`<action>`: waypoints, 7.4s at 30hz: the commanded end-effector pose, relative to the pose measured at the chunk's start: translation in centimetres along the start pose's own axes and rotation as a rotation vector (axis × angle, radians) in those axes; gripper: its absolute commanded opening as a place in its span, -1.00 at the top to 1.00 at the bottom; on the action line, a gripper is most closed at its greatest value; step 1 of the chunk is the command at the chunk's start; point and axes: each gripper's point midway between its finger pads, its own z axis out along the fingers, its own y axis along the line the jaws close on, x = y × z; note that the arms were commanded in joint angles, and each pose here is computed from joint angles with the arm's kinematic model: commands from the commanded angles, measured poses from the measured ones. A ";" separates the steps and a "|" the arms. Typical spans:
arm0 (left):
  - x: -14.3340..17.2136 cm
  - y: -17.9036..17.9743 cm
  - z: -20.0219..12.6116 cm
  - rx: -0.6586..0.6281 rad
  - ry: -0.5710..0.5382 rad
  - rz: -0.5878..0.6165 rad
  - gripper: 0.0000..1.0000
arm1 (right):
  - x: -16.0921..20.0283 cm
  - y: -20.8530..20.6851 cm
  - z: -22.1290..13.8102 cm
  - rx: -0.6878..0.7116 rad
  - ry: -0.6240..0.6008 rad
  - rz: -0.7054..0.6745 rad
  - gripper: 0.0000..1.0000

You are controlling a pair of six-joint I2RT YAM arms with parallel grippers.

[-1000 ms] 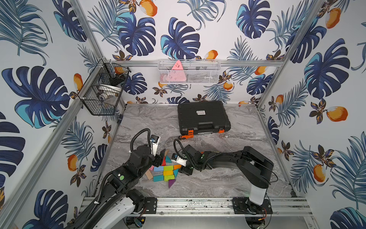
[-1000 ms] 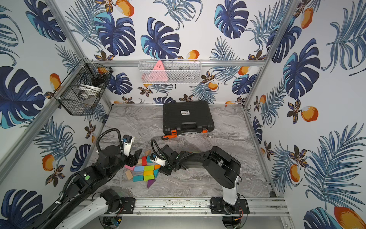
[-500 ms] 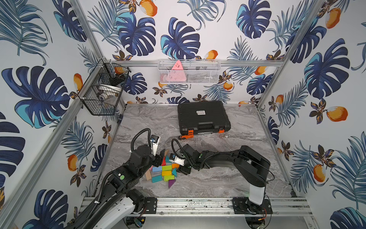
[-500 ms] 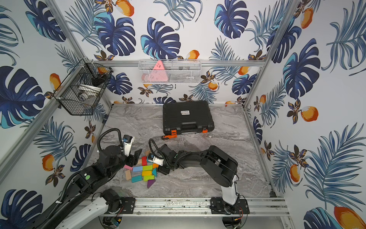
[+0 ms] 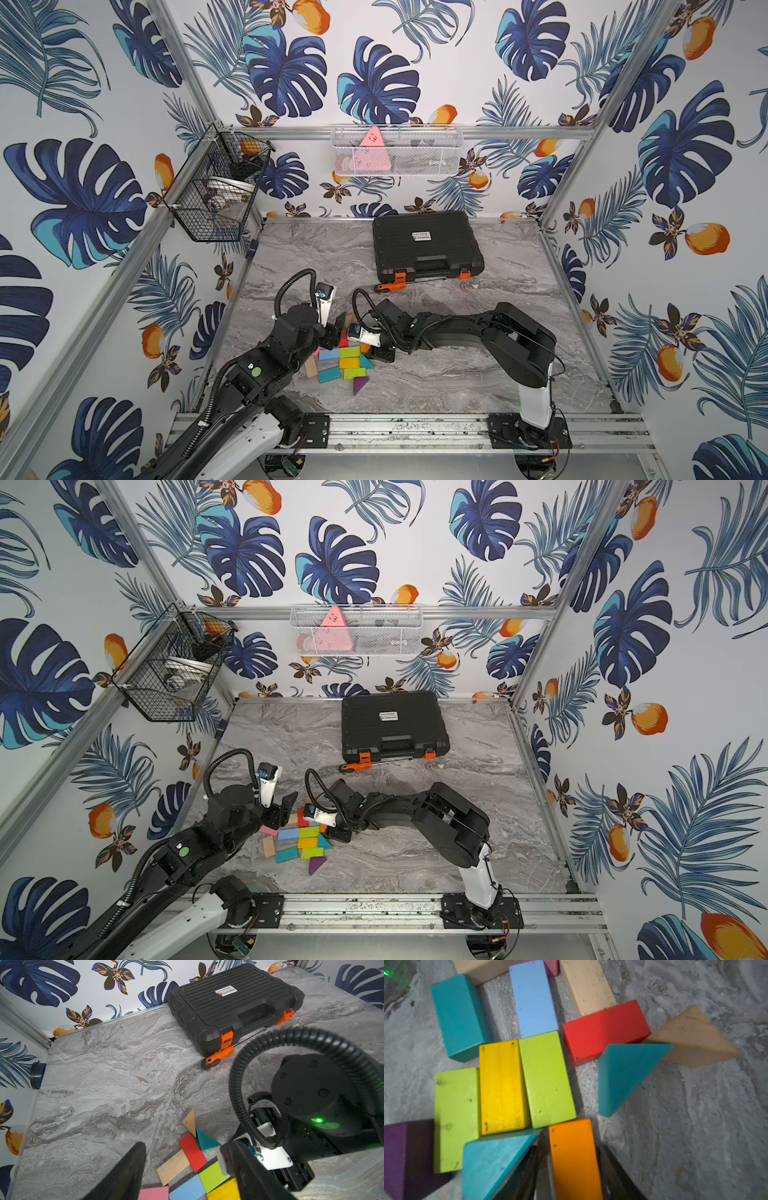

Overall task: Assemble a piece of candy with building blocks
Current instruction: Pick up the building block from the center of the board, then place the building block at the center of the board, then pick up the building block from the center of the board.

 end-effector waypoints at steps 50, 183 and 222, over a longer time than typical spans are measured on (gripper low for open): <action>-0.7 -1.1 -1.2 0.087 -0.054 -0.036 -0.42 | 15.3 -4.3 -15.0 0.061 0.268 0.011 0.49; 18.1 -5.3 9.4 -0.153 0.720 -0.335 -0.52 | 8.6 -6.3 -23.1 0.307 -0.304 0.898 -0.36; 12.8 -5.5 8.0 -0.152 0.614 -0.316 -0.08 | 8.6 -6.1 -22.8 0.326 -0.297 0.877 -0.38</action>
